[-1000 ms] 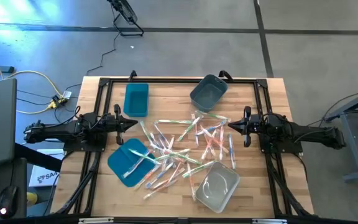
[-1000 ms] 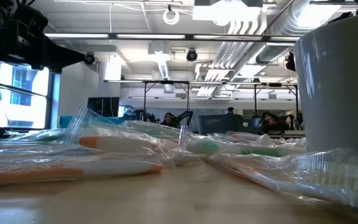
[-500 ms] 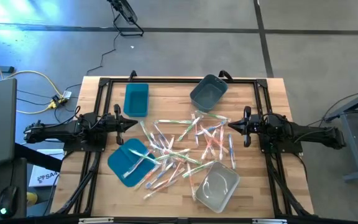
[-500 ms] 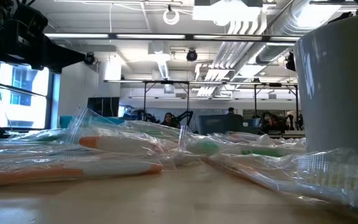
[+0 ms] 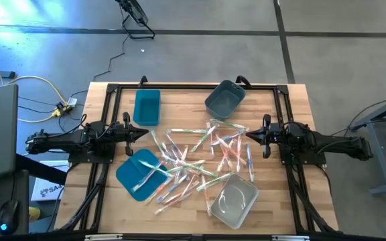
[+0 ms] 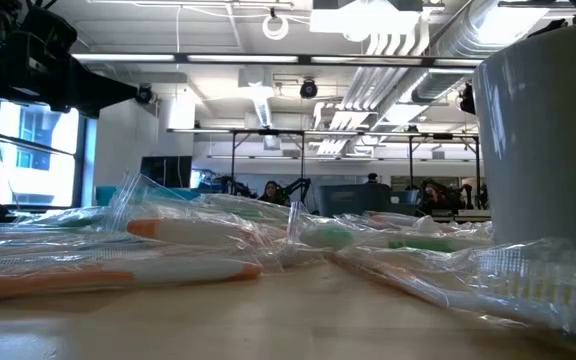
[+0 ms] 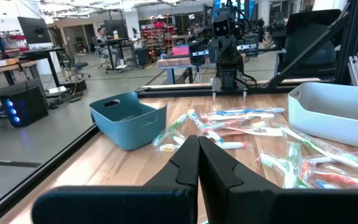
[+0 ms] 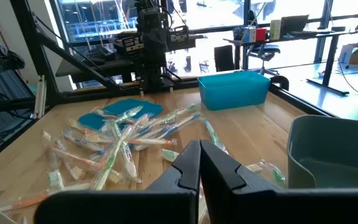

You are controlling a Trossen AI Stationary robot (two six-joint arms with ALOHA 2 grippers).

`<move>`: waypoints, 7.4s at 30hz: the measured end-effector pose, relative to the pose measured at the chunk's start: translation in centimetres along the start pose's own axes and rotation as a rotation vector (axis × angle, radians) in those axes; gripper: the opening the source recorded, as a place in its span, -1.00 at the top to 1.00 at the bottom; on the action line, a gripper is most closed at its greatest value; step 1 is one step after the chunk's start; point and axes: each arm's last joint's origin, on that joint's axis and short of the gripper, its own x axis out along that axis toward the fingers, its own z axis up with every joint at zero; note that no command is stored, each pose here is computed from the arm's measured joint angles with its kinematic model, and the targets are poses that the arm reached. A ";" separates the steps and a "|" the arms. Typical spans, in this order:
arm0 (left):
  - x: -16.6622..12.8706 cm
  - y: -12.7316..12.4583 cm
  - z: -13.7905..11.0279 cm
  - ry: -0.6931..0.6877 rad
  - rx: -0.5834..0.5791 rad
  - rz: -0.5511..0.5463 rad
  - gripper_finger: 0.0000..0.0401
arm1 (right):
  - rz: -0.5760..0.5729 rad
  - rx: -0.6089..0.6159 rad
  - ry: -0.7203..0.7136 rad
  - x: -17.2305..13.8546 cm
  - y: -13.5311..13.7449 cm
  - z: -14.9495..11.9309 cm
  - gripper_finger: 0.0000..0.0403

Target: Pick & Place Toothbrushes

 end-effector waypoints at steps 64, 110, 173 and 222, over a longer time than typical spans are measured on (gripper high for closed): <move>0.0 0.0 0.0 0.000 0.000 0.000 1.00 | 0.000 0.000 0.000 0.0 0.0 0.0 0.99; 0.0 0.0 0.0 0.000 0.000 0.000 1.00 | 0.000 0.000 0.000 0.0 0.0 0.0 0.99; 0.0 0.0 0.2 -0.019 -0.045 0.006 1.00 | 0.001 0.053 -0.114 -0.1 0.1 1.1 0.99; -0.2 0.4 1.5 -0.058 -0.063 0.063 1.00 | -0.125 -0.182 0.051 7.0 0.7 10.2 0.99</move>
